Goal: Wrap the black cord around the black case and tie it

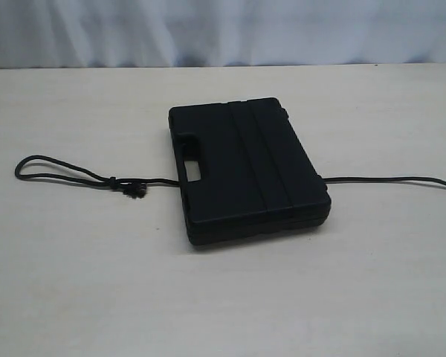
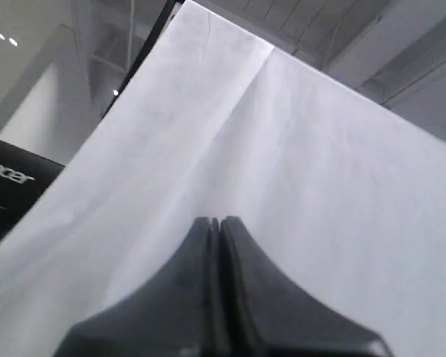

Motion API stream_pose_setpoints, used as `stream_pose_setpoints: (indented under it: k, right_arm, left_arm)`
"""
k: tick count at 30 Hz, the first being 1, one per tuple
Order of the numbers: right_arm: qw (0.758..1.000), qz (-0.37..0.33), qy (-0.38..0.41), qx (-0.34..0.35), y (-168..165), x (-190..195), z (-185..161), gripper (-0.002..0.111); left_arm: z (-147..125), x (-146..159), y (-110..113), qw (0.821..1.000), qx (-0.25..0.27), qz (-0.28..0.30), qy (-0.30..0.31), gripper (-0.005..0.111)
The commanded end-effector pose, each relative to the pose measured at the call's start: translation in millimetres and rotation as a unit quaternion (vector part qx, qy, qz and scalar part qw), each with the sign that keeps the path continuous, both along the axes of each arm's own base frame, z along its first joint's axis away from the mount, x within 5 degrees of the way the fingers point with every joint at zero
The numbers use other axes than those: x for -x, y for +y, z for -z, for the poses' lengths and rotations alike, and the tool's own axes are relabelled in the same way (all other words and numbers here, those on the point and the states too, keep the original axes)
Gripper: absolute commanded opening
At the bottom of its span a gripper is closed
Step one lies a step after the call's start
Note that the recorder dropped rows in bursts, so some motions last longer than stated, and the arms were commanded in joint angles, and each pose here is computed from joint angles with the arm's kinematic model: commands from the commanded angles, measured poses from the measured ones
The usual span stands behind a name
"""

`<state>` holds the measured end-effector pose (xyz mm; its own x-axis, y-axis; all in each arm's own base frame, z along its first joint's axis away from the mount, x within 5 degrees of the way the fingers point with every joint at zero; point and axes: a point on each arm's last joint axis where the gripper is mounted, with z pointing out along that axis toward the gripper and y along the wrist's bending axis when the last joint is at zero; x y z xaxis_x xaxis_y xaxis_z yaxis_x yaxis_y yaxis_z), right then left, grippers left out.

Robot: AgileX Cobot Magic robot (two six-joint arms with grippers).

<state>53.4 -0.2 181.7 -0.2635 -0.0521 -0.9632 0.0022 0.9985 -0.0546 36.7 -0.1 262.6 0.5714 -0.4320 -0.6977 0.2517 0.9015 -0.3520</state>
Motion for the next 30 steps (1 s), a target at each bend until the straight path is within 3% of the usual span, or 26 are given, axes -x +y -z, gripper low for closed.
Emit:
stream_pose_setpoints:
  k: [1, 5, 7, 11, 14, 17, 22, 27, 30]
  right_arm:
    - [1.0, 0.003, -0.003, -0.005, 0.0, 0.0, 0.0, 0.004]
    - [1.0, 0.003, -0.003, -0.005, 0.0, 0.0, 0.0, 0.004]
    - [1.0, 0.003, -0.003, -0.005, 0.0, 0.0, 0.0, 0.004]
    - [1.0, 0.003, -0.003, -0.005, 0.0, 0.0, 0.0, 0.004]
    - [1.0, 0.003, -0.003, -0.005, 0.0, 0.0, 0.0, 0.004]
    - [1.0, 0.003, -0.003, -0.005, 0.0, 0.0, 0.0, 0.004]
    - [1.0, 0.003, -0.003, -0.005, 0.0, 0.0, 0.0, 0.004]
    - [1.0, 0.003, -0.003, -0.005, 0.0, 0.0, 0.0, 0.004]
    - [1.0, 0.003, -0.003, -0.005, 0.0, 0.0, 0.0, 0.004]
  left_arm:
    - [-0.8, 1.0, -1.1, 0.994, 0.081, 0.074, -0.012, 0.0]
    - [-27.1, 2.2, -0.9, 0.993, 0.084, 0.077, -0.022, 0.0]
    - [-48.6, -7.8, -0.6, 0.996, 0.062, 0.056, 0.007, 0.0]
    - [-77.2, -53.1, -3.4, 0.992, -0.023, 0.027, 0.118, 0.0]
    - [-79.2, -101.7, -1.9, 0.967, -0.074, 0.013, 0.242, 0.0]
    - [-59.2, -155.7, 3.7, 0.928, -0.089, 0.006, 0.363, 0.0]
    - [2.0, -227.9, 0.0, 0.827, -0.14, 0.003, 0.545, 0.0]
    - [46.1, -271.7, -32.2, 0.706, -0.25, -0.006, 0.663, 0.0]
    - [57.4, -286.4, -65.5, 0.652, -0.299, 0.031, 0.696, 0.0]
